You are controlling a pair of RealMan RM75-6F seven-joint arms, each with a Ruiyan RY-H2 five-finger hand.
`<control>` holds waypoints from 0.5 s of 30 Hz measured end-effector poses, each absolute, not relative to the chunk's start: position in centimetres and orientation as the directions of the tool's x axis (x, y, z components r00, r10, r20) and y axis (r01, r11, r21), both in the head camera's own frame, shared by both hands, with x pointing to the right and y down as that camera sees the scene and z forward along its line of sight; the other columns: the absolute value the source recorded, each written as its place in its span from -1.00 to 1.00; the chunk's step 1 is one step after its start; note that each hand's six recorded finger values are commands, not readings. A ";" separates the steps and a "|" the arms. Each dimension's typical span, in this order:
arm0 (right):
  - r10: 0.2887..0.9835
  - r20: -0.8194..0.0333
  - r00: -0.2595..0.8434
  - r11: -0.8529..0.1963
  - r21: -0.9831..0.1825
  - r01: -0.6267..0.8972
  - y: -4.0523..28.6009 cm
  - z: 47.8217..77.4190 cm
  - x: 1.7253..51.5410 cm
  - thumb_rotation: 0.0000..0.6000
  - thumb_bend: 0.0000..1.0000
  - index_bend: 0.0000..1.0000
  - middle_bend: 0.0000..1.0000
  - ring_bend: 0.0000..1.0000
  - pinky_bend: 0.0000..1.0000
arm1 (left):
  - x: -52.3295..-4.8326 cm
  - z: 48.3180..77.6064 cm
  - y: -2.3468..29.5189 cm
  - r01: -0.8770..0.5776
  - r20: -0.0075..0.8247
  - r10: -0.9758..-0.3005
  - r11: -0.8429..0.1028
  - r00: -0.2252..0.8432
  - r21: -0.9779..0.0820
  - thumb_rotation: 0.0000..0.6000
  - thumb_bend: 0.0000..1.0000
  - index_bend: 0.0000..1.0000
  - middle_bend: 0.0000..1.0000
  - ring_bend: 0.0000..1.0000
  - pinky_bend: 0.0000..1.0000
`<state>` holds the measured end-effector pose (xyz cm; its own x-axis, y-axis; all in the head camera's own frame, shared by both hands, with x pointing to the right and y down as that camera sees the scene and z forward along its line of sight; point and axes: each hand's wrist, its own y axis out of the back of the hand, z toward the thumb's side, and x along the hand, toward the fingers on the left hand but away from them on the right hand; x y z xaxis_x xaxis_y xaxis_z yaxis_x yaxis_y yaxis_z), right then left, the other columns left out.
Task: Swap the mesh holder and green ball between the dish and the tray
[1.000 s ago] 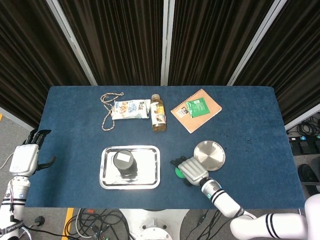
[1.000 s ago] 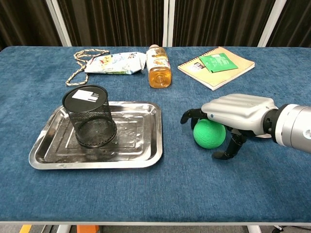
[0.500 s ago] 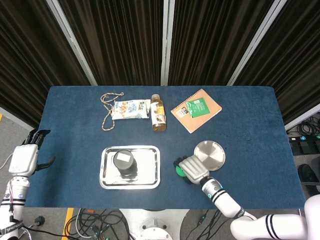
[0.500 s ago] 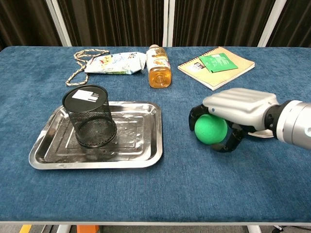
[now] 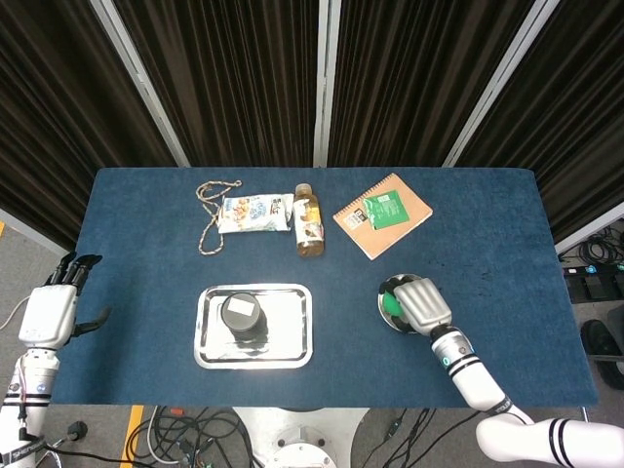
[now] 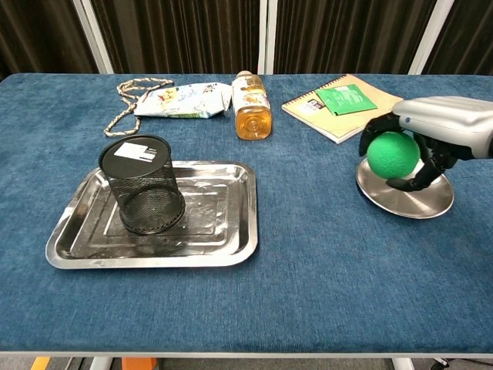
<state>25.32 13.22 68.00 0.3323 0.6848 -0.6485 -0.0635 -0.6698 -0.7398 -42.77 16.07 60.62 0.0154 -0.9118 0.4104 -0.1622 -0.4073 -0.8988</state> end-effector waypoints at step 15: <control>0.679 -0.674 0.290 -0.697 -0.717 -0.034 13.2 69.5 27.7 1.00 -0.81 -0.92 -0.71 -0.91 -0.54 | -42.4 60.1 15.8 -0.160 0.388 -0.921 -0.388 0.030 -0.908 1.00 -0.55 -0.72 -0.76 -0.91 -0.48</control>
<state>27.67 13.19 69.49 0.2900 0.6793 -0.6741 -0.0339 -0.6966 -0.7166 -42.42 15.82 60.10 0.0301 -0.9211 0.3882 -0.1603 -0.3878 -0.9077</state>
